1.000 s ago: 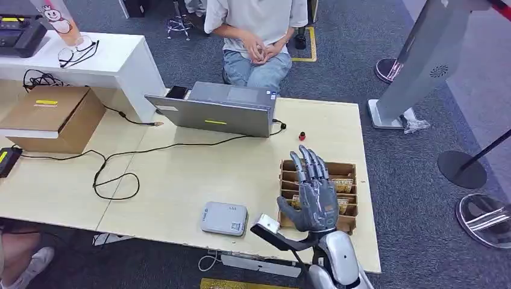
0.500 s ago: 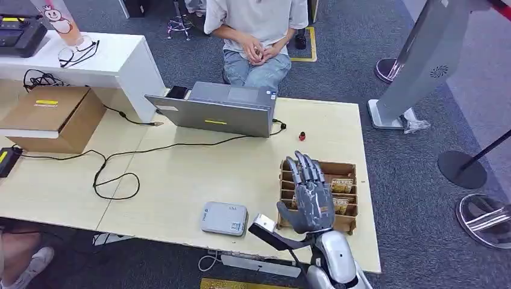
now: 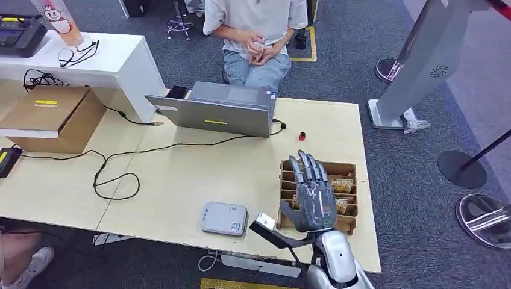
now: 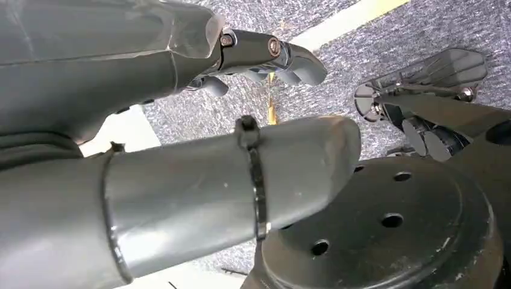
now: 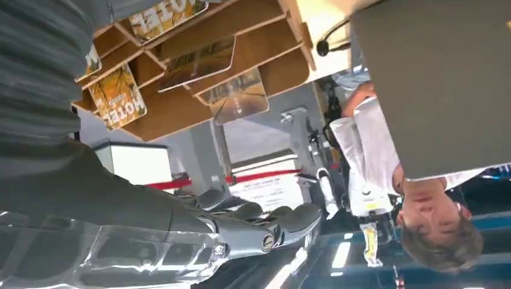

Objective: Pass the card to the sensor for recognition and then transmit it.

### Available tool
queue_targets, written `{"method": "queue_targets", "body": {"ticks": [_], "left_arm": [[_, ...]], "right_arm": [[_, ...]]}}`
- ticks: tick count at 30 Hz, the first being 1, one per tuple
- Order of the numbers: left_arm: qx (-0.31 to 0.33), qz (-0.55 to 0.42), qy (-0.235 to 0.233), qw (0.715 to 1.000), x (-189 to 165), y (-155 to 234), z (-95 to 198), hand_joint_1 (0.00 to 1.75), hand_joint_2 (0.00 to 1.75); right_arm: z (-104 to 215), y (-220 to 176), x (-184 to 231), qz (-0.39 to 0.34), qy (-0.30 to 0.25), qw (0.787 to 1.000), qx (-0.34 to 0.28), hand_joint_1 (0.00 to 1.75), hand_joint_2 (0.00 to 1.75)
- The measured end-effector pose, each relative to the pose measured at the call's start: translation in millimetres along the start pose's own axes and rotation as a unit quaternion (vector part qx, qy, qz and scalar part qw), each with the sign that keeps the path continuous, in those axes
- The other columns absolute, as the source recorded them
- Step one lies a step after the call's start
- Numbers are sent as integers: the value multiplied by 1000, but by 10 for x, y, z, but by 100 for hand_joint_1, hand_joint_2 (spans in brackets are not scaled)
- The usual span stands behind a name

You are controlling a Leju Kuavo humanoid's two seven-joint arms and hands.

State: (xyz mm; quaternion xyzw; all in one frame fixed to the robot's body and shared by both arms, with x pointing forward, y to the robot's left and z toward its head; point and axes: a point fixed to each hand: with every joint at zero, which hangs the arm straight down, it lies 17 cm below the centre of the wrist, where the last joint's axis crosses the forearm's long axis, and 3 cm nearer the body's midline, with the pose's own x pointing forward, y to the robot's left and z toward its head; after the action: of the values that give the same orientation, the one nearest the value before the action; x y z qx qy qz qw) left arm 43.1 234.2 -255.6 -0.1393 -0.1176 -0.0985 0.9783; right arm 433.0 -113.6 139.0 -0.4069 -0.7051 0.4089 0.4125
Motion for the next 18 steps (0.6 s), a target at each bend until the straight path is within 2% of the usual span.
{"method": "queue_targets", "body": {"ticks": [18], "left_arm": [[5,10,-1,1000,-16,10,37,0,0]], "right_arm": [[37,58,-183,58,18,998,7,0,175]]}}
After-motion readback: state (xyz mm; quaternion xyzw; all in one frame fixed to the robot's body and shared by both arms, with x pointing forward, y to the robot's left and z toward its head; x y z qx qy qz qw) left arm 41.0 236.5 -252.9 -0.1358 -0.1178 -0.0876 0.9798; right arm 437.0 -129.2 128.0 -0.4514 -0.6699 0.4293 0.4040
